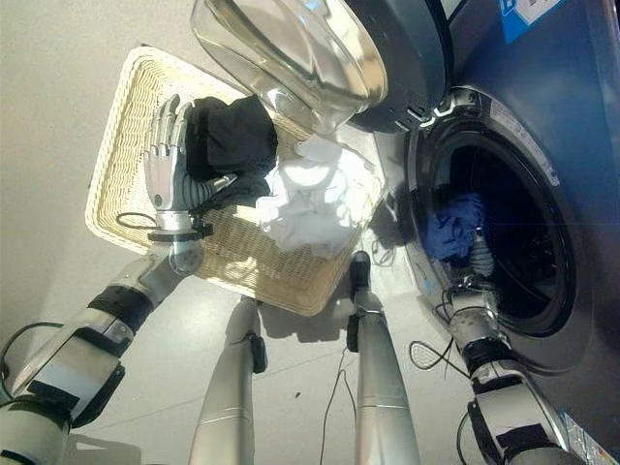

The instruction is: Put the clothes into the washing machine.

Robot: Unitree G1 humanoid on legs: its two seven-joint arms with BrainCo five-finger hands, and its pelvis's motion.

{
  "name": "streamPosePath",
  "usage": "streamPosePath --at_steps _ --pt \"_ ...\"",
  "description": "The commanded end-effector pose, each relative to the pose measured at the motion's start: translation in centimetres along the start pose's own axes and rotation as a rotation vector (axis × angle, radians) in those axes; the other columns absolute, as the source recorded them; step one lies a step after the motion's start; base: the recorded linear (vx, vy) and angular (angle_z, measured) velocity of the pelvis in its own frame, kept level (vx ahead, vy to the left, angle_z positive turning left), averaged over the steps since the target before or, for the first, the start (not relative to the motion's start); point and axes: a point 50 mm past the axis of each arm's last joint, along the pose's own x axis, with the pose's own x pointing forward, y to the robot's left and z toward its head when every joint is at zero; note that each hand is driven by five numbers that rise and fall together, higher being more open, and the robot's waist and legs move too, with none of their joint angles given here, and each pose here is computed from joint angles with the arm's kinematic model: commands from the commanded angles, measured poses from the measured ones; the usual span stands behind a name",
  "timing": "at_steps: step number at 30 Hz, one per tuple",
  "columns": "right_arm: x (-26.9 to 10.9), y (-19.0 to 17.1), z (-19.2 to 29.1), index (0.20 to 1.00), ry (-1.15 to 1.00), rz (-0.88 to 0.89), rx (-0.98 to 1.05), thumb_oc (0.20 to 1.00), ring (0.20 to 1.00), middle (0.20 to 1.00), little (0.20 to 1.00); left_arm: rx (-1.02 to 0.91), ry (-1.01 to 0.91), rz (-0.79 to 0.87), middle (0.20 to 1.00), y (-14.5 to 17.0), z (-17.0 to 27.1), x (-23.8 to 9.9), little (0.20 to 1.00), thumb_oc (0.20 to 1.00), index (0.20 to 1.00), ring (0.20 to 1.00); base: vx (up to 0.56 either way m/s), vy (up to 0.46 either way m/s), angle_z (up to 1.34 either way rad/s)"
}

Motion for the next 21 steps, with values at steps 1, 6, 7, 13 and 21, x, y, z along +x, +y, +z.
streamPosePath --at_steps 1,6,7,13,21 --pt "1.0 0.7 5.9 0.2 -0.244 -0.093 0.064 0.2 0.2 0.2 0.2 -0.014 -0.009 -0.006 1.0 0.6 -0.1 1.3 1.0 1.0 1.0 1.0 0.01 -0.08 0.0" --pt "1.2 4.4 12.8 0.2 -0.556 -0.214 0.05 0.2 0.2 0.2 0.2 0.063 -0.04 -0.158 1.0 0.3 -1.1 0.4 1.0 1.0 1.0 1.0 0.01 -0.064 0.01" --pt "1.1 4.5 13.2 0.2 -0.569 -0.219 0.05 0.2 0.2 0.2 0.2 0.065 -0.04 -0.169 1.0 0.2 -1.2 0.3 1.0 1.0 1.0 1.0 0.0 0.0 0.0" --pt "1.3 6.2 16.7 1.0 -0.592 -0.209 -0.121 1.0 1.0 1.0 1.0 0.13 -0.009 -0.281 1.0 1.0 -2.7 1.7 1.0 1.0 1.0 1.0 0.01 0.001 -0.02" --pt "2.1 3.5 14.4 1.0 -0.319 -0.332 -0.288 1.0 1.0 1.0 1.0 0.174 -0.026 -0.474 1.0 0.0 -2.6 2.4 1.0 1.0 1.0 1.0 0.02 -0.019 0.03"
